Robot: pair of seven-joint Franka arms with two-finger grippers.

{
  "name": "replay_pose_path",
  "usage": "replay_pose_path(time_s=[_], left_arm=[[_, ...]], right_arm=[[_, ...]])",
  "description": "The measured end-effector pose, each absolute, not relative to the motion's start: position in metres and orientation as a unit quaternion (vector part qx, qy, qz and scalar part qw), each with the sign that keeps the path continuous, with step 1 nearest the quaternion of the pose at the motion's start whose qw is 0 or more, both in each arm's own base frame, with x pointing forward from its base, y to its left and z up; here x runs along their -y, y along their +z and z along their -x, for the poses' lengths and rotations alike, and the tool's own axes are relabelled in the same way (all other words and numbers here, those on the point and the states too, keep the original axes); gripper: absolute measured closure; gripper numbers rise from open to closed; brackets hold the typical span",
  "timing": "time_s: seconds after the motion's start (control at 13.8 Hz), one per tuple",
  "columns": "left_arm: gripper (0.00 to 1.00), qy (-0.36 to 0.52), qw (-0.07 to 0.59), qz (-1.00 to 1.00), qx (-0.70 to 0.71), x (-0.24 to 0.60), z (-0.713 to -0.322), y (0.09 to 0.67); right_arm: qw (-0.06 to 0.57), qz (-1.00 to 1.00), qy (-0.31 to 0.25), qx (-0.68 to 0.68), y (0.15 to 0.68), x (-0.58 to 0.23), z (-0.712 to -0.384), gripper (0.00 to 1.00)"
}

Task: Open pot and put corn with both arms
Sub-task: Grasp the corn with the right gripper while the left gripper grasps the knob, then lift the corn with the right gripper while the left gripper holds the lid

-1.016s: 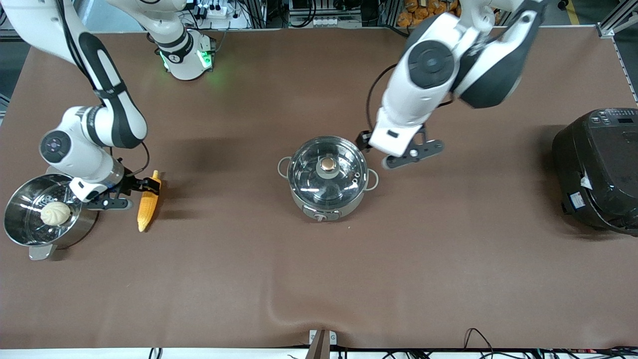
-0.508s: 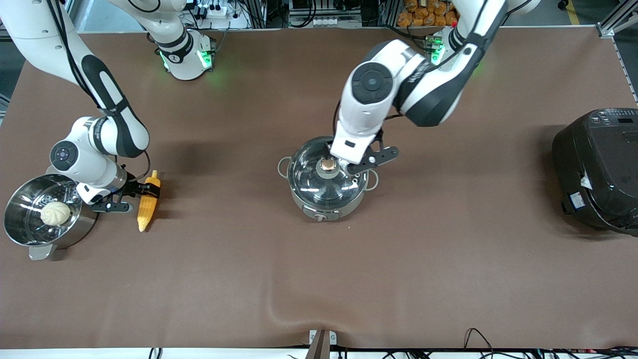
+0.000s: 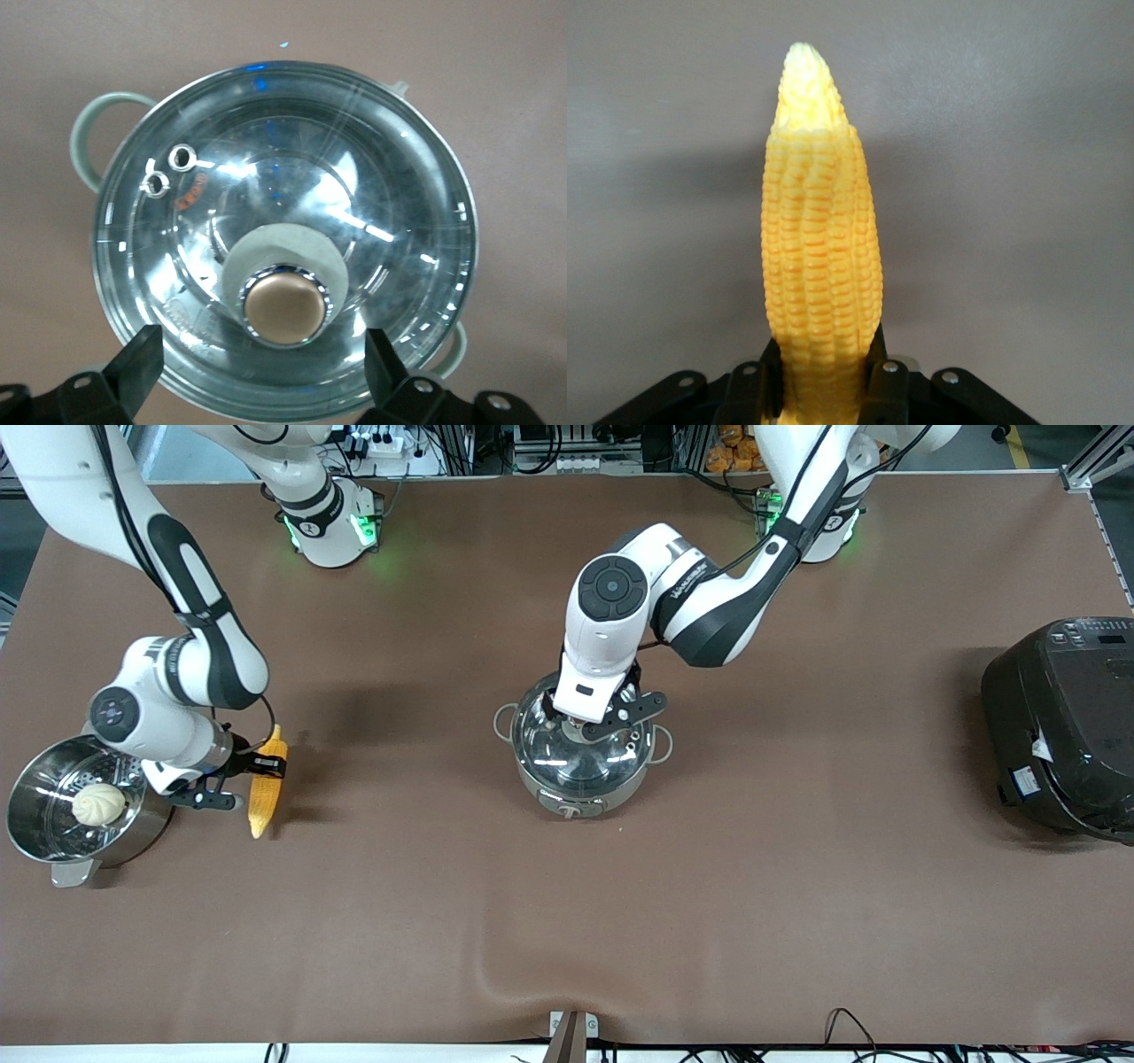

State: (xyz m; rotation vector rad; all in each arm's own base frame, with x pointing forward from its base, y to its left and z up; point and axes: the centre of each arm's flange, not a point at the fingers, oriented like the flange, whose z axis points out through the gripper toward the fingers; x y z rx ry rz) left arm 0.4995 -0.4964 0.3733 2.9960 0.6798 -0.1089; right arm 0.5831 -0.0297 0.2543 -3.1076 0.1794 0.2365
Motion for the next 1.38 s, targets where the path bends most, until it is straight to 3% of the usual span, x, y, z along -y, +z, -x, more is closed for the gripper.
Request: replay_pose_path(time_s=[0.22,0.29,0.36,0.65,0.8,1.38], left_arm=[[0.03,-0.019,0.023,-0.977,-0.213,0.499,-0.501,0.362],[0.08,-0.018,0.02,-0.977,-0.209,0.502,-0.499,0.357],[0.15,-0.018,0.018,-0.978,-0.206,0.504,-0.497,0.354],[0.24,-0.018,0.018,-0.979,-0.201,0.51,-0.493,0.35],[0.38,-0.017,0.019,-0.979,-0.201,0.51,-0.493,0.35],[0.38,-0.007,0.027,-0.978,-0.205,0.508,-0.5,0.353]], right_arm=[[0.032,0.994,0.083,-0.067,0.334,-0.016,-0.605,0.63],[0.043,0.994,0.076,-0.066,0.351,-0.038,-0.609,0.63],[0.048,0.994,0.073,-0.06,0.363,-0.059,-0.611,0.64],[0.051,0.995,0.061,-0.053,0.4,-0.114,-0.617,0.65],[0.052,0.996,0.056,-0.051,0.412,-0.136,-0.617,0.65],[0.046,0.993,0.063,-0.083,0.436,-0.176,-0.612,0.65]])
